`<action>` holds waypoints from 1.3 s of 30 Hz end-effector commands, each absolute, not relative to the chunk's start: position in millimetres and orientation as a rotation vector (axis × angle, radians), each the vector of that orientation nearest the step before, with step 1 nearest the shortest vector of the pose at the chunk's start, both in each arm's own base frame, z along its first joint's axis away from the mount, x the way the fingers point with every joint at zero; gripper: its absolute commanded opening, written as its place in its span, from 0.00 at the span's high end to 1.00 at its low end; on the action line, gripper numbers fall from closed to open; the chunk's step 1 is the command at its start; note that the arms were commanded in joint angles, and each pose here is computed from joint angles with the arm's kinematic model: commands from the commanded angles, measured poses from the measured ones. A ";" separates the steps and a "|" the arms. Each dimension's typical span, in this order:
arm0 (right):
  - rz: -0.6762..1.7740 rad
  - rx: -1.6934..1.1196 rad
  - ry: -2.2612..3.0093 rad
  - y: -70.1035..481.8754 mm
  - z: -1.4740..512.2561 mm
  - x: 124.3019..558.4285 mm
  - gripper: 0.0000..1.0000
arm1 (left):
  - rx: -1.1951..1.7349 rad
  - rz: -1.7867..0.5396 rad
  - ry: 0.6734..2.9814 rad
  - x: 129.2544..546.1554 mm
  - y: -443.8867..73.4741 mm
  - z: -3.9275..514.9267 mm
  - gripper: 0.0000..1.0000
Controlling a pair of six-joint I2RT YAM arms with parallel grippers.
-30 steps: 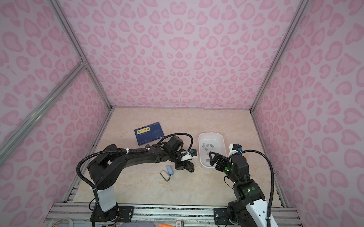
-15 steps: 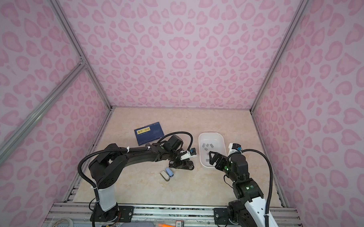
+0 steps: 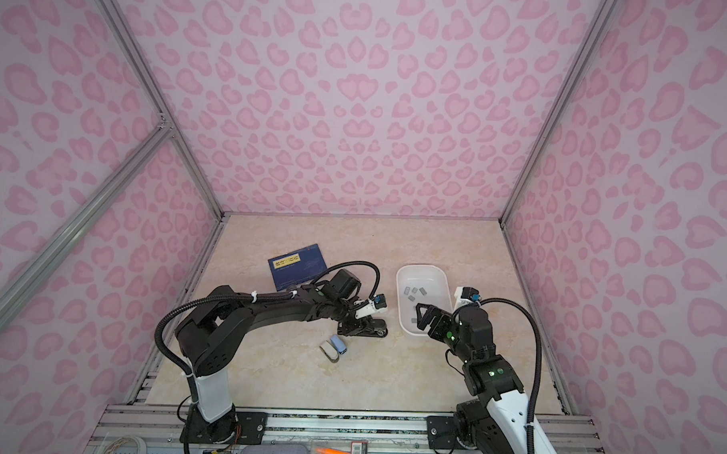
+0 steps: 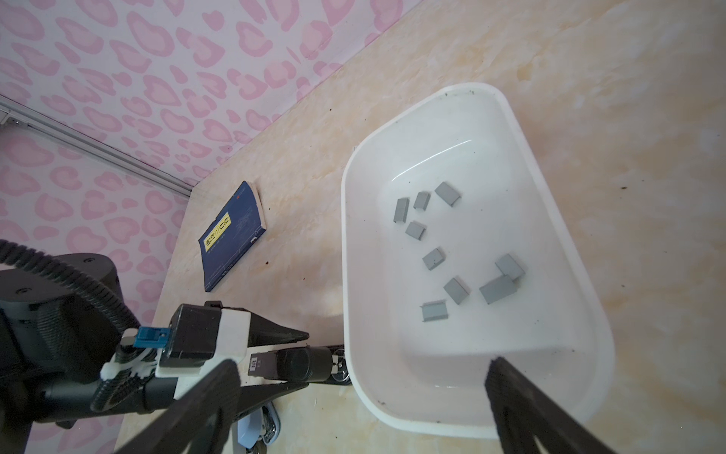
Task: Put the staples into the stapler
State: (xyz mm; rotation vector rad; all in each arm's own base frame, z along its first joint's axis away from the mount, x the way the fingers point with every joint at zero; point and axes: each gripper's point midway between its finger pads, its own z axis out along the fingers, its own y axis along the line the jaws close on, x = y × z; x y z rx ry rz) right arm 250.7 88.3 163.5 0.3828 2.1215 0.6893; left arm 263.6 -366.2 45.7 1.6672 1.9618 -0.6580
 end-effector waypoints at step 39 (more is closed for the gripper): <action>1.155 0.167 2.009 185.7 195.4 258.2 0.52 | 1.466 -0.839 1.578 246.8 -377.4 216.7 0.96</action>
